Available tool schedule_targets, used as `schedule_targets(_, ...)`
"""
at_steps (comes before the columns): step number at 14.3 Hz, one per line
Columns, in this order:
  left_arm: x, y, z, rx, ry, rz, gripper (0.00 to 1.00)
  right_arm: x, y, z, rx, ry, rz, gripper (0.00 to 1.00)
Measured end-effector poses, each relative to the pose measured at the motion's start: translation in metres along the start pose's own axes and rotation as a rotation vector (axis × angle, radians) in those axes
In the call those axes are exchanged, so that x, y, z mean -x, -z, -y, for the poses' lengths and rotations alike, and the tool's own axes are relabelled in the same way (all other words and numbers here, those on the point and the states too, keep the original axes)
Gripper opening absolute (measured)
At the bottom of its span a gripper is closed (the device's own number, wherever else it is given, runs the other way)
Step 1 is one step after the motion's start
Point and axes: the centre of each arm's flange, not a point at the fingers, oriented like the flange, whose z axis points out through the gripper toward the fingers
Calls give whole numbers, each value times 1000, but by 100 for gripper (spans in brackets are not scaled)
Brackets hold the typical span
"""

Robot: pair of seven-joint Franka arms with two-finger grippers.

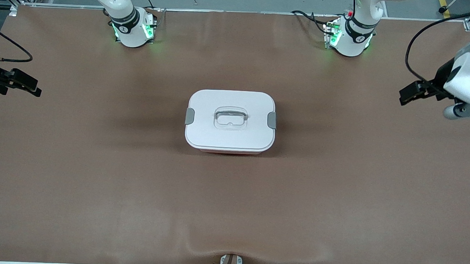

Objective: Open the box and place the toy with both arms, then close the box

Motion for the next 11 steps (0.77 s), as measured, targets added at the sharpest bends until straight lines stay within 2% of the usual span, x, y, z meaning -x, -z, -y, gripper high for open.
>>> schedule_targets(4,25,10,7,-5,-25,-16,100,0,0,1,1,3,4,100)
schedule_targets(7,29,16,10,-3,-71,-27,100,0,0,5,2,12,5,100)
schedule_targets(11,28,20,16,1,-71,-38,100,0,1,4,12,13,0,100)
